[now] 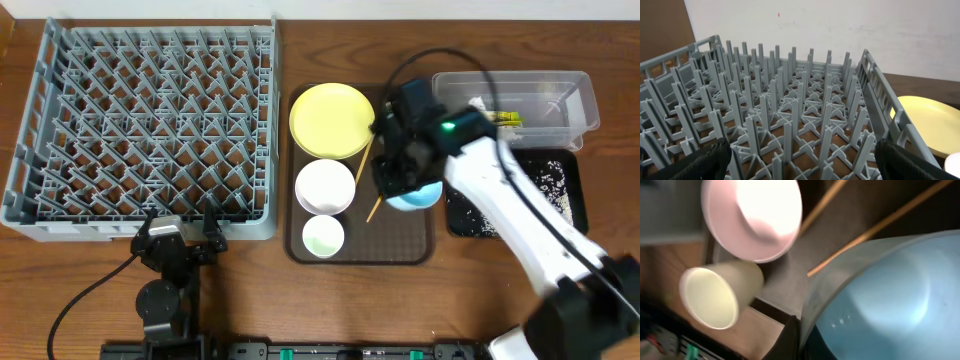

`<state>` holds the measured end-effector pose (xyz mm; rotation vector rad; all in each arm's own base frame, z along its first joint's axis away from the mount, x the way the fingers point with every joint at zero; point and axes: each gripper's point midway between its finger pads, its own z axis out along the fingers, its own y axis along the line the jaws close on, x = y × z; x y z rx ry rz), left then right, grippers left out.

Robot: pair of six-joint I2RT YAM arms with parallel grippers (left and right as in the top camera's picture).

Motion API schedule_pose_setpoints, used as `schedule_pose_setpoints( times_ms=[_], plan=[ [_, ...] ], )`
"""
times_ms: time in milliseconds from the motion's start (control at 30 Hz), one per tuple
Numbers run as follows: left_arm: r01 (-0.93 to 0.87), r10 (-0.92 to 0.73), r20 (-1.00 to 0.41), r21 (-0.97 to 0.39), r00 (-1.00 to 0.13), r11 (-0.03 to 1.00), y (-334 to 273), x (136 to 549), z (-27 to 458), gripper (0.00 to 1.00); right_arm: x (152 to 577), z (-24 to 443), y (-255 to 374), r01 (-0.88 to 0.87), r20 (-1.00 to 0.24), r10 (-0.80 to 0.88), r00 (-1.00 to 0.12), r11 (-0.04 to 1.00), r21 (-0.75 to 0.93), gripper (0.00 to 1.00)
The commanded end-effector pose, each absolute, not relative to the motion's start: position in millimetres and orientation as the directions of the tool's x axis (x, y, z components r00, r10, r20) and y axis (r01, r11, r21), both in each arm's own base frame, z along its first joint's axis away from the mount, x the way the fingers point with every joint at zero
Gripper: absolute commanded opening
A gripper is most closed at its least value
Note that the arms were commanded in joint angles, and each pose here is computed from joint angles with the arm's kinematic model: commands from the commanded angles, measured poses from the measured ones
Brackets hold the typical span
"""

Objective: Sort waste into correct bins and load items into the dishwasher

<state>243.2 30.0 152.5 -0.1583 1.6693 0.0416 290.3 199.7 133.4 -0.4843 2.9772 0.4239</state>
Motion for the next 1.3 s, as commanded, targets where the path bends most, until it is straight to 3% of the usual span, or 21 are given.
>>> schedule_pose_setpoints(
  times_ms=[0, 300, 333, 433, 533, 733, 800, 900, 1267],
  plan=[
    [-0.131, -0.079, -0.987, -0.06, -0.142, 0.99, 30, 242, 138, 0.93, 280, 105, 203, -0.361, -0.051, -0.359, -0.932, 0.908, 0.212, 0.01],
    [-0.131, -0.079, -0.987, -0.06, -0.142, 0.99, 30, 242, 138, 0.93, 258, 64, 203, -0.356, 0.117, -0.38, -0.917, 0.916, 0.187, 0.01],
    [-0.131, -0.079, -0.987, -0.06, -0.142, 0.989, 30, 242, 138, 0.93, 257, 63, 203, -0.357, 0.119, -0.382, -0.916, 0.915, 0.187, 0.04],
    [-0.13, -0.079, -0.987, -0.061, -0.141, 0.99, 30, 242, 138, 0.93, 256, 64, 203, -0.367, 0.119, -0.392, -0.912, 0.911, 0.187, 0.27],
    [-0.127, -0.083, -0.987, -0.065, -0.137, 0.99, 29, 242, 139, 0.93, 257, 64, 203, -0.366, 0.117, -0.391, -0.913, 0.911, 0.188, 0.32],
    [-0.123, -0.158, -0.985, -0.149, -0.07, 0.981, 28, 239, 177, 0.93, 278, 111, 221, -0.414, -0.027, -0.42, -0.907, 0.879, 0.235, 0.36],
    [-0.126, -0.19, -0.979, -0.18, -0.076, 0.976, 28, 237, 192, 0.93, 285, 135, 231, -0.45, -0.104, -0.438, -0.893, 0.854, 0.26, 0.45],
    [-0.109, -0.205, -0.966, -0.19, -0.157, 0.976, 22, 238, 205, 0.93, 290, 153, 239, -0.487, -0.166, -0.458, -0.874, 0.831, 0.269, 0.54],
    [-0.048, -0.243, -0.848, -0.251, -0.47, 0.967, 2, 271, 270, 0.93, 253, 114, 262, -0.563, -0.051, -0.572, -0.819, 0.783, 0.263, 0.53]
  ],
)
